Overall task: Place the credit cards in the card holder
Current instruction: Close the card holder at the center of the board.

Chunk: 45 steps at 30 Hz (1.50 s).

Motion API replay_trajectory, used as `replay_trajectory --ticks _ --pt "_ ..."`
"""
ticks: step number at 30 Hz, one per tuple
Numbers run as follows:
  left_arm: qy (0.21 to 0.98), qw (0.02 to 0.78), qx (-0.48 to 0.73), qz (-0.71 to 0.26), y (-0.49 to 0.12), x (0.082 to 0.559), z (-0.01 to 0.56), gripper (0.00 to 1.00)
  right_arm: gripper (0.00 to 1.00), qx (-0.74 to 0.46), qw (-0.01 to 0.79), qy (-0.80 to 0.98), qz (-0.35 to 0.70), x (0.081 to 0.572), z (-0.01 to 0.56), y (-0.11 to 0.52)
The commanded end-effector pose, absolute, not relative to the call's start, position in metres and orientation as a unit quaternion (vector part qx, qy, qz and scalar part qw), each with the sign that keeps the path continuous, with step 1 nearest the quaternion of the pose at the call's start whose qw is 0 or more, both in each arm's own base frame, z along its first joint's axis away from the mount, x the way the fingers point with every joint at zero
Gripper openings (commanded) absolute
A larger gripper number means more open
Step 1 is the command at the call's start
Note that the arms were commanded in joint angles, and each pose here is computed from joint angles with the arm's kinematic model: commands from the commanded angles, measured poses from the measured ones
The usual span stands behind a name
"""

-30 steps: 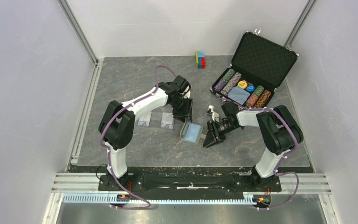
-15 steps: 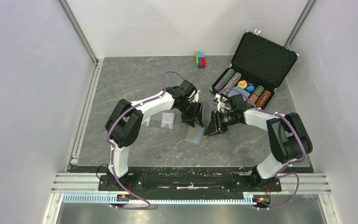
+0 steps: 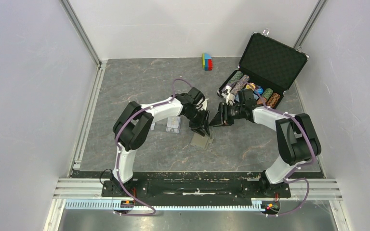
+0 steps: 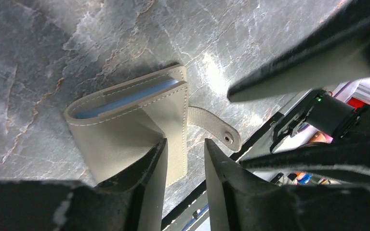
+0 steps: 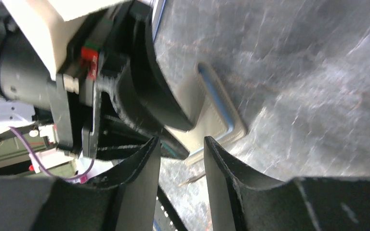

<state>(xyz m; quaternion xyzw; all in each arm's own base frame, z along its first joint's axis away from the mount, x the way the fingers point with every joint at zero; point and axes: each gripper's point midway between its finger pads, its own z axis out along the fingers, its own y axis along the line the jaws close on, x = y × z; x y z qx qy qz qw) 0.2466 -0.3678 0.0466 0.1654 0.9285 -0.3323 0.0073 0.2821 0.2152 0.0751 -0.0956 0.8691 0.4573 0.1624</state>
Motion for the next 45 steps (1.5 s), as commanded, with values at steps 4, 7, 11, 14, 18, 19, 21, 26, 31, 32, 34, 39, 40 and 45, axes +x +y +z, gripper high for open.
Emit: replay_trajectory --ticks 4,7,11,14,18,19,21,26,31,32,34,39,40,45 --pt "0.934 0.018 0.186 -0.304 -0.354 0.236 0.057 0.35 0.41 -0.107 0.201 0.868 0.442 0.329 0.075 0.225" --pt "0.931 0.019 0.196 -0.307 -0.354 0.231 0.06 0.35 0.4 -0.125 0.194 0.86 0.456 0.333 0.075 0.24" --pt "0.927 0.043 0.208 -0.31 -0.354 0.232 0.075 0.37 0.38 -0.152 0.178 0.854 0.465 0.33 0.072 0.262" --pt "0.927 0.067 0.211 -0.303 -0.349 0.235 0.088 0.4 0.38 -0.158 0.168 0.86 0.454 0.326 0.058 0.27" --pt "0.931 0.078 0.21 -0.289 -0.339 0.233 0.093 0.45 0.39 -0.17 0.15 0.855 0.467 0.319 0.045 0.281" --pt "0.931 0.079 0.21 -0.287 -0.337 0.232 0.093 0.45 0.39 -0.173 0.145 0.854 0.47 0.318 0.043 0.284" --pt "0.935 0.079 0.207 -0.279 -0.331 0.229 0.091 0.45 0.38 -0.18 0.136 0.854 0.47 0.314 0.039 0.286" --pt "0.937 0.062 0.206 -0.276 -0.323 0.218 0.083 0.43 0.32 -0.198 0.127 0.87 0.433 0.301 0.028 0.274" --pt "0.947 0.05 0.201 -0.247 -0.309 0.212 0.071 0.37 0.25 -0.205 0.117 0.9 0.366 0.283 0.011 0.244" --pt "0.949 0.046 0.199 -0.241 -0.306 0.21 0.068 0.37 0.24 -0.203 0.114 0.903 0.361 0.278 0.009 0.238" --pt "0.951 0.041 0.202 -0.232 -0.302 0.207 0.064 0.36 0.23 -0.198 0.115 0.908 0.351 0.271 0.007 0.229" --pt "0.955 0.022 0.209 -0.208 -0.296 0.196 0.049 0.37 0.23 -0.181 0.117 0.913 0.346 0.257 0.009 0.213" --pt "0.956 0.016 0.211 -0.203 -0.296 0.194 0.044 0.37 0.23 -0.178 0.117 0.913 0.347 0.254 0.01 0.211" --pt "0.957 -0.005 0.221 -0.185 -0.303 0.192 0.021 0.35 0.24 -0.149 0.105 0.914 0.362 0.243 0.015 0.206"
